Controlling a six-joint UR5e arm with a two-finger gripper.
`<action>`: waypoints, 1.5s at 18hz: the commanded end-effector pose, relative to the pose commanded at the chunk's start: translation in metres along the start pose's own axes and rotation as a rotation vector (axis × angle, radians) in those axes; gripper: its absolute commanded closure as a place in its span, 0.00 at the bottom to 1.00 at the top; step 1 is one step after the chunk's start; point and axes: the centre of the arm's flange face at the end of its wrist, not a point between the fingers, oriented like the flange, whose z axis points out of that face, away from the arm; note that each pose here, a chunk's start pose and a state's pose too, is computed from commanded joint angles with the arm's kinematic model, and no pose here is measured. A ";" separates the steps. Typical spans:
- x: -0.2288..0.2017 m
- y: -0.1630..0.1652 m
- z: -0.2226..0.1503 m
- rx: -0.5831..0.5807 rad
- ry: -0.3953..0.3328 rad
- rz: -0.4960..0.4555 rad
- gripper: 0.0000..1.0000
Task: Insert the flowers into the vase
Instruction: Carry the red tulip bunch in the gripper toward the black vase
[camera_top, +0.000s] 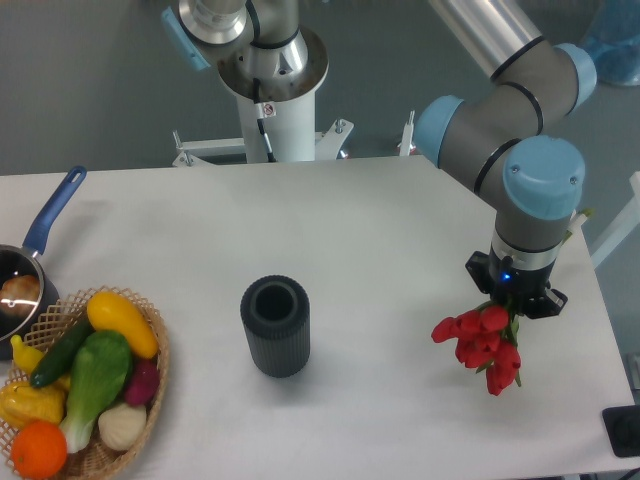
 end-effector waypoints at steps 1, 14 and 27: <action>0.001 0.000 0.001 -0.001 0.003 0.002 1.00; 0.040 -0.020 -0.084 0.370 0.010 -0.103 1.00; 0.089 -0.072 -0.175 1.144 0.120 -0.090 1.00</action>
